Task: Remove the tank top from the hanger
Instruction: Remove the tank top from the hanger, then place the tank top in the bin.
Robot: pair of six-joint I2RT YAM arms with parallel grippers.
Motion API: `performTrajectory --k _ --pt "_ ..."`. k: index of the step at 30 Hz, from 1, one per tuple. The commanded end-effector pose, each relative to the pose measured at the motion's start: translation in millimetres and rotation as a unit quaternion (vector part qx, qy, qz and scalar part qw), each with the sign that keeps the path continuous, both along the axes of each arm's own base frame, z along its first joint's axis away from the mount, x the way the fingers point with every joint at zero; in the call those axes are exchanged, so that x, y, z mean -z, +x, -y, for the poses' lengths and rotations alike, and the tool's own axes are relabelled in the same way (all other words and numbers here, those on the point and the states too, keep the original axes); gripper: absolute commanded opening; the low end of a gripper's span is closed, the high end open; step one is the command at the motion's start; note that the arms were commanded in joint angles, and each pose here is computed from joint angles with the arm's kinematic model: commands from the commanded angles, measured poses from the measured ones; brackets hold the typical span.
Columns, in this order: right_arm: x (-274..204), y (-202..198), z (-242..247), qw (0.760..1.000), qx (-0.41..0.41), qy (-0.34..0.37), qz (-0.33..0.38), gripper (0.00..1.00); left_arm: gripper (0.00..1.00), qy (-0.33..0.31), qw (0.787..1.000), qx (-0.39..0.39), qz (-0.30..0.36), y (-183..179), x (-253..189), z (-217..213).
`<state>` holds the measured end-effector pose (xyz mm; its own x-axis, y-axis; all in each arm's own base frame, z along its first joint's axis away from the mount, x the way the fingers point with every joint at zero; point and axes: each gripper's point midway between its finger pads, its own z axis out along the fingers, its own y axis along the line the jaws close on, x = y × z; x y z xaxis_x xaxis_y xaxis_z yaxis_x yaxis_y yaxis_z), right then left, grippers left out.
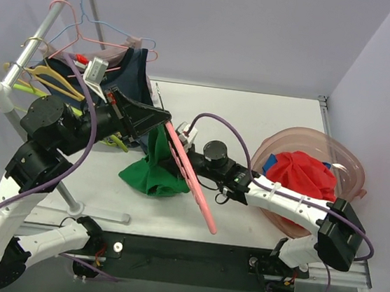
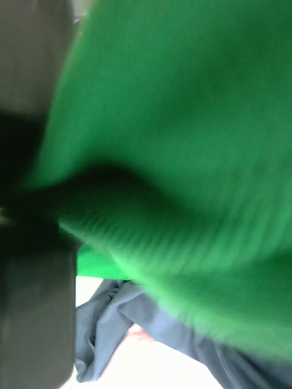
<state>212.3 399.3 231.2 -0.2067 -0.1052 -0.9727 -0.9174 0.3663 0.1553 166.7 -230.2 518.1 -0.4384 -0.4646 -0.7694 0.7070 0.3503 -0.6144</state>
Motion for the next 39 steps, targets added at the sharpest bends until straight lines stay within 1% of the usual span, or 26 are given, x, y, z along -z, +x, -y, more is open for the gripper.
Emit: performTrajectory --k 1,6,9,10,12,15,18,19,21,24,25,28,29,30,31,32,33,35,36,37,39 --pt "-39 31 -5 0.997 0.054 0.057 0.006 0.00 0.00 -0.075 0.995 0.039 0.052 -24 -45 -4" --pt "-40 48 0 0.994 0.091 0.053 -0.027 0.00 0.00 -0.085 0.994 0.052 0.050 -33 -45 -6" --pt "-29 56 4 0.992 0.111 0.031 -0.046 0.00 0.00 -0.079 0.994 0.043 0.054 -33 -42 -10" --pt "-22 61 8 0.989 0.132 0.023 -0.058 0.00 0.00 -0.076 0.995 0.038 0.055 -32 -42 -11" --pt "-4 68 21 0.983 0.166 -0.005 -0.083 0.00 0.00 -0.068 0.995 0.030 0.062 -32 -41 -13" --pt "10 74 36 0.976 0.188 -0.016 -0.111 0.00 0.00 -0.056 0.995 0.017 0.075 -31 -45 -17" --pt "11 78 61 0.965 0.229 -0.023 -0.126 0.00 0.00 -0.035 0.996 -0.003 0.082 -27 -41 -22" --pt "3 79 70 0.962 0.242 -0.016 -0.127 0.00 0.00 -0.028 0.996 -0.008 0.085 -25 -39 -22" --pt "0 82 90 0.951 0.275 -0.026 -0.141 0.00 0.00 -0.010 0.996 -0.028 0.089 -20 -33 -26" --pt "-34 87 124 0.940 0.316 -0.018 -0.126 0.00 0.00 0.007 0.994 -0.045 0.096 -17 -30 -31" --pt "-39 90 135 0.936 0.330 -0.022 -0.123 0.00 0.00 0.011 0.994 -0.049 0.098 -15 -29 -32" --pt "-78 89 165 0.925 0.366 -0.022 -0.101 0.00 0.00 0.027 0.992 -0.063 0.102 -11 -24 -34" --pt "-83 86 176 0.921 0.375 -0.034 -0.102 0.00 0.00 0.037 0.992 -0.066 0.106 -9 -22 -35" --pt "-115 85 184 0.921 0.381 -0.015 -0.083 0.00 0.00 0.042 0.991 -0.072 0.106 -6 -21 -35" --pt "-130 84 191 0.919 0.387 -0.011 -0.075 0.00 0.00 0.044 0.990 -0.075 0.108 -5 -21 -36" --pt "-137 81 201 0.916 0.394 -0.020 -0.075 0.00 0.00 0.048 0.989 -0.079 0.114 -4 -22 -37" --pt "-172 78 207 0.917 0.395 0.005 -0.055 0.00 0.00 0.051 0.989 -0.080 0.114 -2 -22 -36" --pt "-192 75 221 0.914 0.405 -0.003 -0.033 0.00 0.00 0.057 0.987 -0.085 0.121 -1 -25 -37" --pt "-221 70 229 0.912 0.409 0.019 -0.012 0.00 0.00 0.061 0.987 -0.086 0.121 2 -24 -36" --pt "-227 67 235 0.912 0.411 0.009 0.000 0.00 0.00 0.064 0.987 -0.089 0.121 3 -23 -36" --pt "-248 65 247 0.904 0.426 0.016 0.021 0.00 0.00 0.071 0.985 -0.094 0.124 5 -21 -37"
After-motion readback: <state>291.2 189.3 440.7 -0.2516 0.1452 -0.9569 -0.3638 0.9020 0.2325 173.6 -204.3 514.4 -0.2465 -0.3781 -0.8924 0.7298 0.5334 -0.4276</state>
